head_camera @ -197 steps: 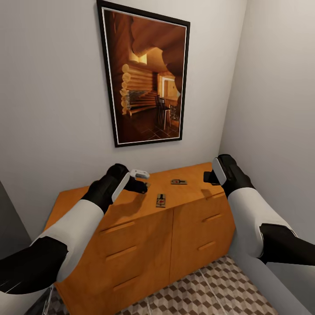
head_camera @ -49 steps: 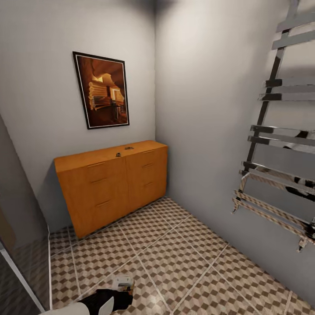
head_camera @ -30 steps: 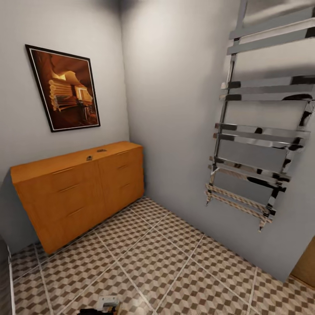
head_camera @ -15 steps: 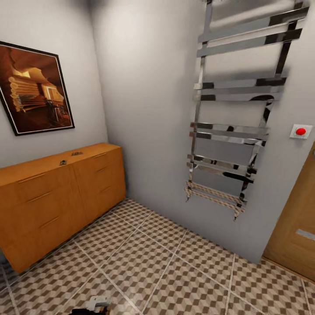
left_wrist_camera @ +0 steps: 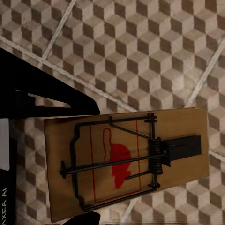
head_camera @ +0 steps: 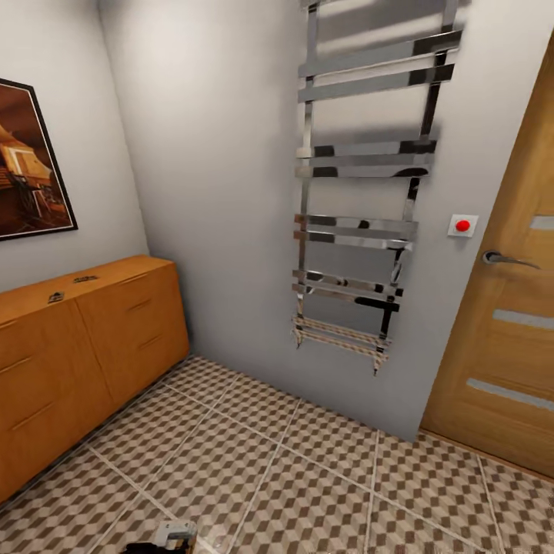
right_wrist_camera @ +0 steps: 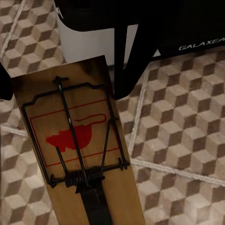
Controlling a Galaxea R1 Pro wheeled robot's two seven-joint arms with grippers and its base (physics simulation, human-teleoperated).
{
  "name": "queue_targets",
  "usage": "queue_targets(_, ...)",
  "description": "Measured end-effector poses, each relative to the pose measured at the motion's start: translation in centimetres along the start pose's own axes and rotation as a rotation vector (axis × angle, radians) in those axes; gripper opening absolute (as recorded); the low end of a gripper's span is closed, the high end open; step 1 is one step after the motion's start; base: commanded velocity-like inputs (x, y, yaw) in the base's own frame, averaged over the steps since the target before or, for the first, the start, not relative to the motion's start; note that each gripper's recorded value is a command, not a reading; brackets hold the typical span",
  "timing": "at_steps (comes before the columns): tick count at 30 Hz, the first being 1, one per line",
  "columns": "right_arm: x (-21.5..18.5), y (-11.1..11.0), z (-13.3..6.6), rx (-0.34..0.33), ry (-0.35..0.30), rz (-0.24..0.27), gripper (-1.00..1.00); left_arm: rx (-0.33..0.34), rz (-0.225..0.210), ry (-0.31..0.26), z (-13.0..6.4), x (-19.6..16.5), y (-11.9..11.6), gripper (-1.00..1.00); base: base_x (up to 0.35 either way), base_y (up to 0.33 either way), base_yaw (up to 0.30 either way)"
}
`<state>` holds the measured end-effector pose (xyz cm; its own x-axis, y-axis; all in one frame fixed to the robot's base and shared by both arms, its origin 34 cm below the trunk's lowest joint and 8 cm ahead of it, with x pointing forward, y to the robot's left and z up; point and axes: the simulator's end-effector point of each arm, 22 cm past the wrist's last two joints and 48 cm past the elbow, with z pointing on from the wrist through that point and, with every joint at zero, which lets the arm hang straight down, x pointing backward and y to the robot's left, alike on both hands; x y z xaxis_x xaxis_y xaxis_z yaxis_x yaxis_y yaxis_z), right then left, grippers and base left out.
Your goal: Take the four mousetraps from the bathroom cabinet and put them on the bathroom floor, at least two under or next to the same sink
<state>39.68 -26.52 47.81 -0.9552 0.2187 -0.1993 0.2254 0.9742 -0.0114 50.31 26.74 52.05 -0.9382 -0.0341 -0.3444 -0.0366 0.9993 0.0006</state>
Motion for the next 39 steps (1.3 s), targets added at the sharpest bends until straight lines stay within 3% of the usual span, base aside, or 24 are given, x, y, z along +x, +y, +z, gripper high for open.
queue_targets(39, 0.66, -0.15, 0.11, -0.020, 0.010, 0.002, -1.00, 0.000, 0.000, 0.000, 0.00, 0.00, 0.00, -1.00, 0.000, 0.000, -0.300)
